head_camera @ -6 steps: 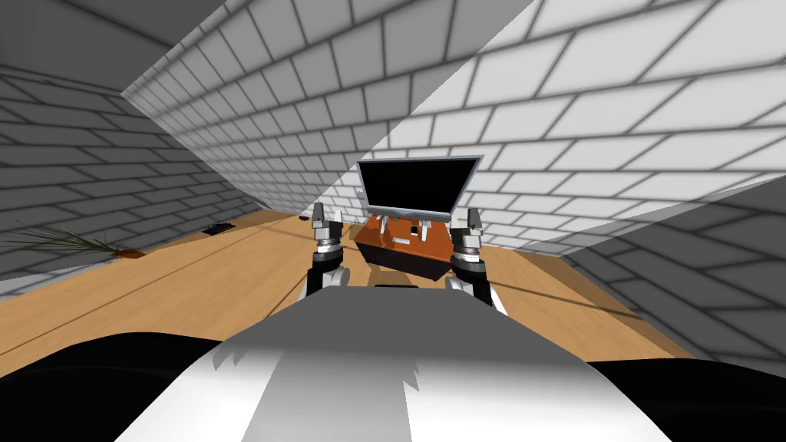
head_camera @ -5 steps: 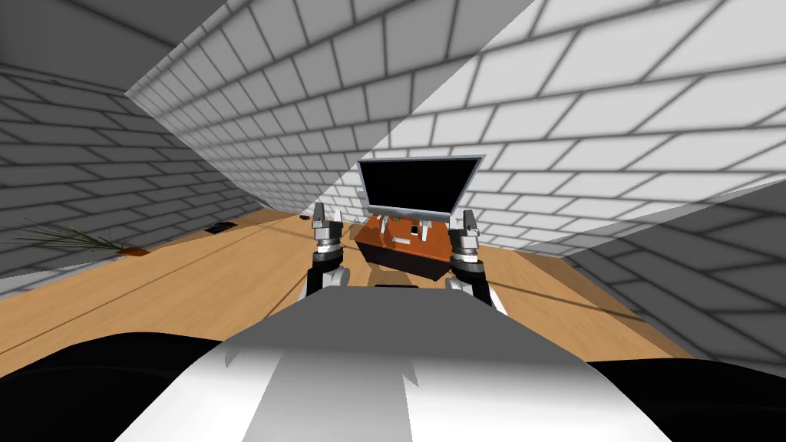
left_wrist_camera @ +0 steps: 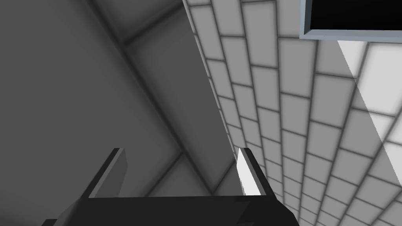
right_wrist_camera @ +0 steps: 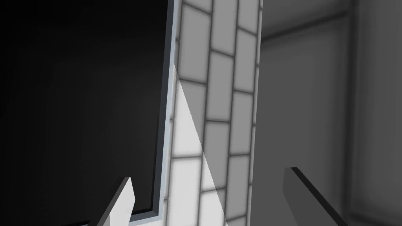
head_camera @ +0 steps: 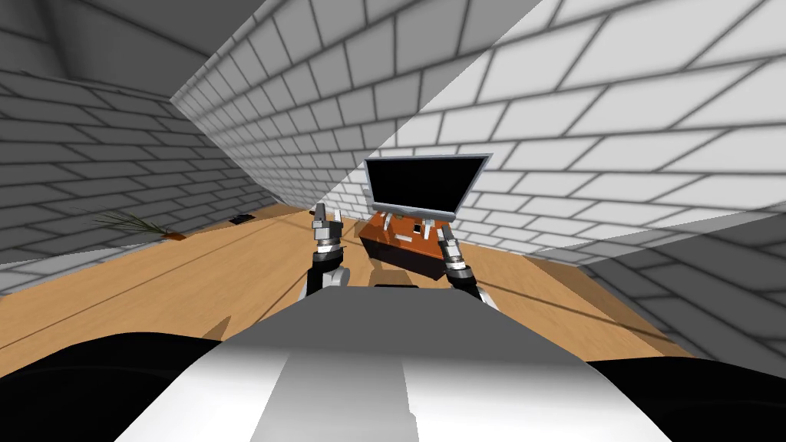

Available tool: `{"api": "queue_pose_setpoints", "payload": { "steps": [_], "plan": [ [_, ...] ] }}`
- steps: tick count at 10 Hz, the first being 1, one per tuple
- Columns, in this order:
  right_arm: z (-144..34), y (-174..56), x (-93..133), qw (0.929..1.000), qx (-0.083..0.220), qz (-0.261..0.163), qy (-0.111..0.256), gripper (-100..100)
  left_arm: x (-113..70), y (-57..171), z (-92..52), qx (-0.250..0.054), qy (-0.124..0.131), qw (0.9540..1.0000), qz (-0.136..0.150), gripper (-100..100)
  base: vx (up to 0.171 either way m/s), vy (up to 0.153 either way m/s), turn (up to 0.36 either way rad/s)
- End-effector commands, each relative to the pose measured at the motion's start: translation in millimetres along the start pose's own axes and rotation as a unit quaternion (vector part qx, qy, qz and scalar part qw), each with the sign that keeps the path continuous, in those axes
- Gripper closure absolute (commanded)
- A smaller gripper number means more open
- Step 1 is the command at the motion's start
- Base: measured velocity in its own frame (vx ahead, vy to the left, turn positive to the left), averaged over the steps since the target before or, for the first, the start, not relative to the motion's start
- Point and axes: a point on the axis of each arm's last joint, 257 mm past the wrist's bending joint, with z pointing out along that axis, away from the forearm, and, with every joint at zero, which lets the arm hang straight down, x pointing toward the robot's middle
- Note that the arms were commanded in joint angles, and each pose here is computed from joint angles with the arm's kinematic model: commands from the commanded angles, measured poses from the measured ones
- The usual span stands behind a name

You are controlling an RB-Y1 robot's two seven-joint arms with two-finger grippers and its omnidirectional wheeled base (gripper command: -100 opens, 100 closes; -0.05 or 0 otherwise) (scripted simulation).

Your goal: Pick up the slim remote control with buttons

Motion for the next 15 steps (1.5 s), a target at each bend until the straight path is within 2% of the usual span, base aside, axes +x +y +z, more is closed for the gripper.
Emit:
{"api": "queue_pose_setpoints", "payload": {
  "steps": [1,2,4,5,6,7,9,10,11,12,13,14,15],
  "plan": [
    [-12.2,-25,22,0.9986,0.032,-0.016,0.04,-100,0.0,0,0.0,0.0,0.0,1.0,0.0,0,-0.11,-0.013,0.193],
    [-12.2,-25,22,0.9986,0.032,-0.016,0.04,-100,0.0,0,0.0,0.0,0.0,1.0,0.0,0,-0.067,-0.005,0.058],
    [-39.6,-60,50,0.9924,0.072,-0.035,0.093,-100,0.0,0,0.0,0.0,0.0,1.0,0.0,0,-0.047,-0.007,0.161],
    [-43.0,-65,51,0.9917,0.078,-0.035,0.095,-100,0.0,0,0.0,0.0,0.0,1.0,0.0,0,-0.038,-0.006,0.087],
    [-57.1,-78,64,0.987,0.093,-0.046,0.122,-100,0.0,0,-0.1,0.0,0.0,1.0,0.0,0,-0.034,0.007,0.156],
    [-62.5,-86,65,0.9858,0.103,-0.046,0.125,-100,0.0,0,0.0,0.0,0.0,1.0,0.0,0,-0.025,0.005,0.074],
    [-98.3,-114,91,0.9715,0.135,-0.069,0.182,-100,0.0,0,0.0,0.0,0.0,1.0,0.0,0,-0.028,0.018,0.214],
    [-109.2,-127,92,0.9682,0.151,-0.069,0.187,-100,0.0,0,0.0,0.0,0.0,1.0,0.0,0,-0.018,0.016,0.107],
    [-130.1,-140,103,0.9585,0.167,-0.081,0.217,-100,0.0,0,-0.1,0.0,0.0,1.0,0.0,0,-0.01,0.024,0.209],
    [-136.2,-147,103,0.9564,0.175,-0.081,0.219,-100,0.0,0,0.0,0.0,0.0,1.0,0.0,0,0.0,0.015,0.095],
    [-157.7,-158,113,0.9453,0.188,-0.093,0.25,-100,-0.1,0,-0.1,0.0,0.0,1.0,0.0,0,0.009,0.027,0.205],
    [-165.4,-165,113,0.9425,0.198,-0.093,0.252,-100,0.0,0,-0.1,0.0,0.0,1.0,0.0,0,0.009,0.02,0.111],
    [-186.0,-175,122,0.9306,0.207,-0.105,0.282,-100,-0.1,0,-0.1,0.0,0.0,1.0,0.0,0,0.013,0.027,0.193]
  ]
}}
